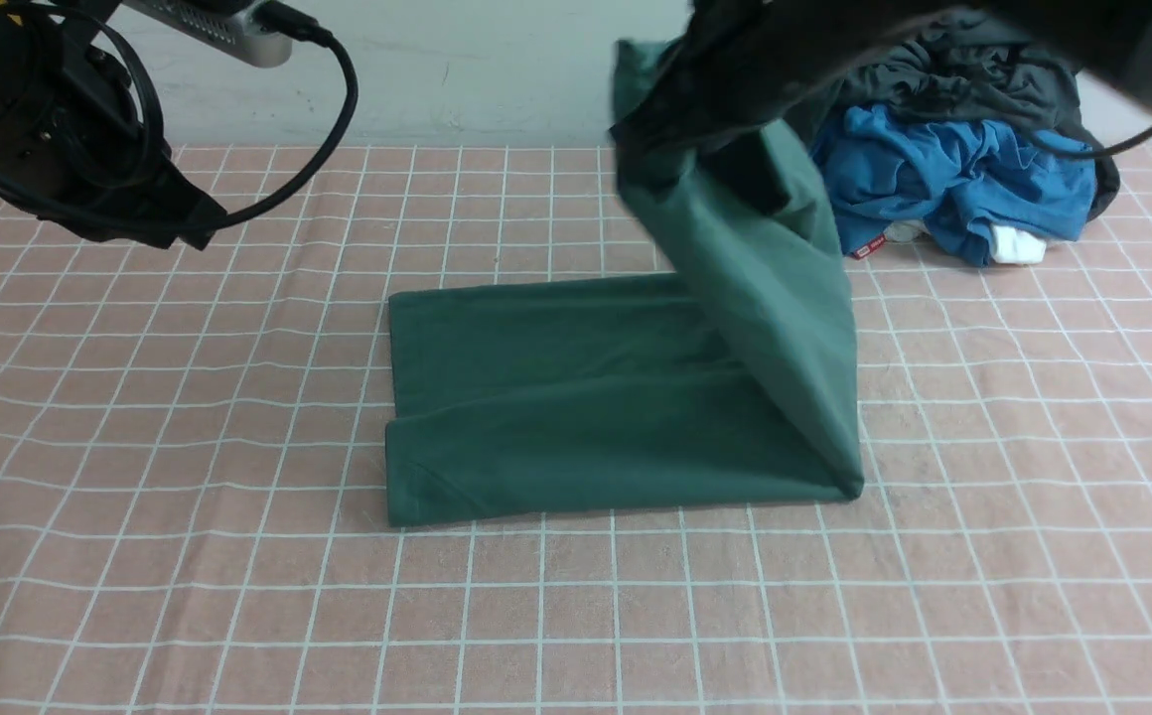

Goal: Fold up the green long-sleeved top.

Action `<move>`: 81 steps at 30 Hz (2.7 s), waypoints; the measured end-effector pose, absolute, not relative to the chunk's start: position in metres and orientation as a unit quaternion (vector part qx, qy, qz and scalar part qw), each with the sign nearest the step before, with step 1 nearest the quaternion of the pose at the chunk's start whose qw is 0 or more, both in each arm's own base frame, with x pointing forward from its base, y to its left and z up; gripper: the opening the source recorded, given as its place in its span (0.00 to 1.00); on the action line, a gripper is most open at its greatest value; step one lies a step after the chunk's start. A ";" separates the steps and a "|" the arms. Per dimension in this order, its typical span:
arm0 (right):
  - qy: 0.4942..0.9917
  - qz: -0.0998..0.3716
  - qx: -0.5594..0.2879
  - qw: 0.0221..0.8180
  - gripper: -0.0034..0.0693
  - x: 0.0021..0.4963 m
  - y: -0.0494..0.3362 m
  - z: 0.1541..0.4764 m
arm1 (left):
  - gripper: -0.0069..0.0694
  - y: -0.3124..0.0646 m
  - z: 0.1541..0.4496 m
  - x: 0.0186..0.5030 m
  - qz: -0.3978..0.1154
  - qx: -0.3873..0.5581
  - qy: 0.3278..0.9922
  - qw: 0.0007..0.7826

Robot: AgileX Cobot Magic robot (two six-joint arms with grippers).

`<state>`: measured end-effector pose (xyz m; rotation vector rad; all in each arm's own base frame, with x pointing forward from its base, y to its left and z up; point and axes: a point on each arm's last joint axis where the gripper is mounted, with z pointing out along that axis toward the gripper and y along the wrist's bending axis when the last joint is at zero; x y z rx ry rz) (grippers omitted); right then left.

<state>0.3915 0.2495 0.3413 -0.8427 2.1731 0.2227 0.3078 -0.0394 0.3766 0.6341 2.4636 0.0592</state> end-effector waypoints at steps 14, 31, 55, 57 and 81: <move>0.863 0.184 -0.340 0.326 0.19 0.397 0.326 0.250 | 0.09 -0.039 0.379 0.307 0.026 0.238 0.923 0.303; 0.882 0.139 -0.340 0.295 0.57 0.423 0.253 0.329 | 0.09 -0.040 0.384 0.291 0.005 0.222 0.928 0.299; 0.825 0.142 -0.309 0.452 0.03 0.230 0.132 0.436 | 0.09 0.007 0.294 0.009 0.016 0.047 0.850 0.525; 0.796 0.156 -0.287 0.509 0.03 0.209 0.121 0.437 | 0.09 0.008 0.283 -0.002 0.014 0.044 0.836 0.547; 0.634 0.184 -0.207 0.722 0.03 0.063 0.041 0.411 | 0.09 0.007 0.284 -0.002 0.030 0.070 0.815 0.574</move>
